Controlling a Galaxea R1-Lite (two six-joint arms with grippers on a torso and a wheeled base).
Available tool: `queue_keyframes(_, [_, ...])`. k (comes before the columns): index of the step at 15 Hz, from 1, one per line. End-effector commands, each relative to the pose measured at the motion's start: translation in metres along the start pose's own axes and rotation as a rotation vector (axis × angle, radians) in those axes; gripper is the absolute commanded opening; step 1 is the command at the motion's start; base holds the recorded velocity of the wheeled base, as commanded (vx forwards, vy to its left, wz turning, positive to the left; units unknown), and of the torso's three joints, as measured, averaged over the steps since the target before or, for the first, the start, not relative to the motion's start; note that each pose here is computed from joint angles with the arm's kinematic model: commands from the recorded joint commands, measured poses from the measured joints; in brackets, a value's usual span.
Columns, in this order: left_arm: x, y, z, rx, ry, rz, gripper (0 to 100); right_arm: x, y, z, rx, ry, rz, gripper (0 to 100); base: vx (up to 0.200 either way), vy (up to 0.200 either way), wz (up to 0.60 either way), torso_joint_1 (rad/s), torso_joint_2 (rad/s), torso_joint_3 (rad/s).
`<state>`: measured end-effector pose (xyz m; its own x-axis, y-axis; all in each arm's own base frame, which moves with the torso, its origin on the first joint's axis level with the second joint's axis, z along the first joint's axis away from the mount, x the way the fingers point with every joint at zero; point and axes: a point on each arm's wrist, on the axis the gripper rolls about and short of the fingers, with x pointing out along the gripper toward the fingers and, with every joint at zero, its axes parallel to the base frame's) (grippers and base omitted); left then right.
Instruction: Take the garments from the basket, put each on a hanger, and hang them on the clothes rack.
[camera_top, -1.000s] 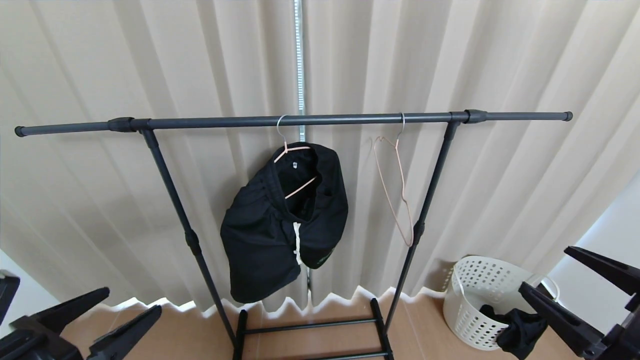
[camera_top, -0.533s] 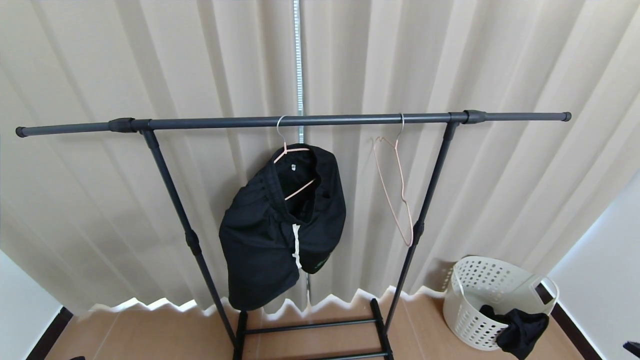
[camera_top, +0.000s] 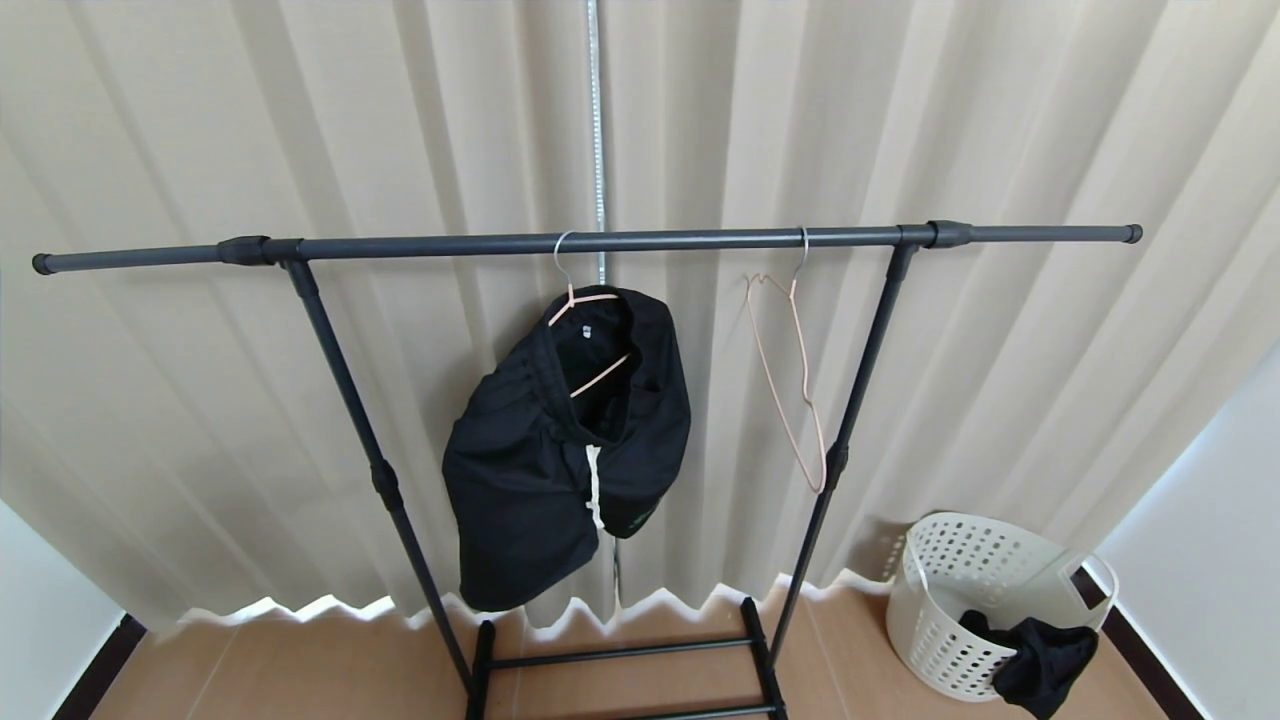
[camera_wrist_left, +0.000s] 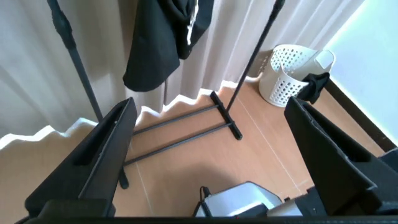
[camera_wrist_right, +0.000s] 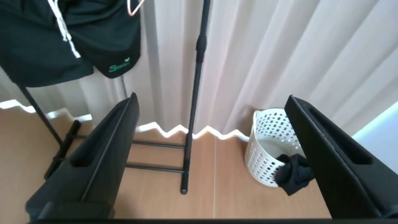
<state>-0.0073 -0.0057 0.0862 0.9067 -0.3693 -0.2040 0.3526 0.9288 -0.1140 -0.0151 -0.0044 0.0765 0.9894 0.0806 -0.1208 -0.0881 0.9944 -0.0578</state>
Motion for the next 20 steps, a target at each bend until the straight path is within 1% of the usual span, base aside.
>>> queue_keyframes(1, [-0.005,-0.001,-0.002,0.002,-0.062,0.034,100,0.000,0.000,-0.001,0.006,-0.001,-0.020,100,0.000,0.000,0.00,0.000,0.00,0.000])
queue_keyframes(2, [-0.005,-0.001,-0.002,0.006,-0.056,0.042,100,0.000,0.000,0.000,0.013,-0.002,-0.036,100,0.000,0.000,0.00,0.000,0.00,0.000])
queue_keyframes(3, [-0.003,0.001,-0.003,0.045,-0.037,0.159,100,0.000,0.001,0.000,0.019,-0.010,-0.077,100,0.000,0.000,0.00,0.000,0.00,0.000])
queue_keyframes(4, [-0.003,0.002,-0.003,0.060,-0.037,0.272,100,0.000,0.001,0.000,0.022,-0.010,-0.086,100,0.000,0.000,0.00,0.000,0.00,0.000])
queue_keyframes(5, [-0.005,0.003,-0.003,0.062,-0.042,0.332,100,-0.002,0.002,-0.001,0.023,-0.030,-0.112,100,0.000,0.000,0.00,0.000,0.00,0.000])
queue_keyframes(6, [-0.007,0.002,-0.010,0.077,-0.066,0.358,100,-0.007,0.004,-0.002,0.014,-0.098,-0.136,100,0.000,0.000,0.00,0.000,0.00,0.000])
queue_keyframes(7, [-0.010,0.001,-0.011,0.088,-0.108,0.355,100,-0.007,0.004,-0.002,0.000,-0.101,-0.129,100,0.000,0.000,0.00,0.000,0.00,0.000])
queue_keyframes(8, [-0.011,0.001,-0.012,0.091,-0.123,0.353,100,-0.007,0.004,-0.002,0.000,-0.101,-0.129,100,0.000,0.000,0.00,0.000,0.00,0.000])
queue_keyframes(9, [-0.015,0.000,-0.014,0.086,-0.191,0.340,100,-0.007,0.004,-0.002,-0.002,-0.103,-0.115,100,0.000,0.000,0.00,0.000,0.00,0.000])
queue_keyframes(10, [-0.015,0.000,-0.014,0.081,-0.190,0.341,100,-0.007,0.004,-0.002,-0.002,-0.104,-0.103,100,0.000,0.000,0.00,0.000,0.00,0.000])
queue_keyframes(11, [-0.015,0.000,-0.014,0.086,-0.188,0.339,100,-0.007,0.005,-0.002,0.002,-0.107,-0.058,100,0.000,0.000,0.00,0.000,0.00,0.000])
queue_keyframes(12, [-0.015,0.000,-0.014,0.091,-0.189,0.339,100,-0.007,0.006,-0.002,0.012,-0.108,-0.046,100,0.000,0.000,0.00,0.000,0.00,0.000])
queue_keyframes(15, [-0.015,-0.001,-0.014,0.101,-0.187,0.331,100,-0.007,0.006,-0.002,0.031,-0.108,-0.049,100,0.000,0.000,0.00,0.000,0.00,0.000])
queue_keyframes(17, [-0.015,-0.001,-0.014,0.091,-0.187,0.331,100,-0.007,0.006,-0.002,0.046,-0.109,-0.048,100,0.000,0.000,0.00,0.000,0.00,0.000])
queue_keyframes(20, [-0.015,-0.001,-0.014,0.099,-0.185,0.329,100,-0.007,0.006,-0.002,0.036,-0.110,-0.040,100,0.000,0.000,0.00,0.000,0.00,0.000])
